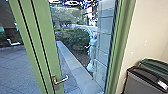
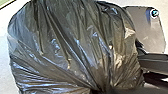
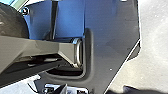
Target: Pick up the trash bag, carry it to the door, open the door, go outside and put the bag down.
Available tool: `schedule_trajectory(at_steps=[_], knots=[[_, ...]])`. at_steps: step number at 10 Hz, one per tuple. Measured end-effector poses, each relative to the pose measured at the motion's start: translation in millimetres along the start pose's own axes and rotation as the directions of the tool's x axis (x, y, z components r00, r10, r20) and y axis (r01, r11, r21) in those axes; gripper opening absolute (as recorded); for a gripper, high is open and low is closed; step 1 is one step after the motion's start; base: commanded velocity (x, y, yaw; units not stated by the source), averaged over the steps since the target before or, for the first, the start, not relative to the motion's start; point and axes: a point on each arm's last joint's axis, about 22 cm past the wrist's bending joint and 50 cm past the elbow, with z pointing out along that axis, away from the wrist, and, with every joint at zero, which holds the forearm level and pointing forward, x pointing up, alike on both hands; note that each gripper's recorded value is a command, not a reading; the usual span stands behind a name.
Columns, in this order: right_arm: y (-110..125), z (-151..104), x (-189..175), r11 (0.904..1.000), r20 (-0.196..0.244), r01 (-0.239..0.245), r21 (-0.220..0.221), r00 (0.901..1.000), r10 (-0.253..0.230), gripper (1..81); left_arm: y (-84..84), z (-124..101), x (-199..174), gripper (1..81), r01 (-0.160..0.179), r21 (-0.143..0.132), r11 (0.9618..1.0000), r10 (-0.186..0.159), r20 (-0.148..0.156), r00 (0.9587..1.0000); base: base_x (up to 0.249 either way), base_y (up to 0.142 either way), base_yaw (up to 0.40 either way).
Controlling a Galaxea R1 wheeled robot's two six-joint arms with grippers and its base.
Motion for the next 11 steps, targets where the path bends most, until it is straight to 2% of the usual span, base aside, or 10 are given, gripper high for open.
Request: schedule_trajectory(at_steps=[2,3,5,11], knots=[[-4,-2,1,0.9997,-0.004,0.000,0.025,1.0000,0.000,81.1,5.9,-2,2,1.0,-0.004,-0.033,0.9994,0.004,-0.005,1.0000,0.000,0.000,0.313],[-7,-4,2,0.9986,-0.007,0.001,0.052,1.0000,-0.001,81.1,5.8,-4,1,1.0,-0.006,-0.046,0.9989,0.005,-0.006,1.0000,0.000,0.000,0.313],[1,-9,-2,0.9982,-0.004,0.005,0.059,1.0000,-0.005,81.1,-6.7,-8,-4,1.0,-0.002,-0.036,0.9993,0.002,-0.003,1.0000,0.000,0.000,0.313],[8,-9,0,0.9992,-0.009,0.012,0.038,0.9999,-0.011,81.1,-1.6,-7,-2,1.0,-0.003,-0.042,0.9991,0.003,-0.006,1.0000,0.000,0.000,0.314]])
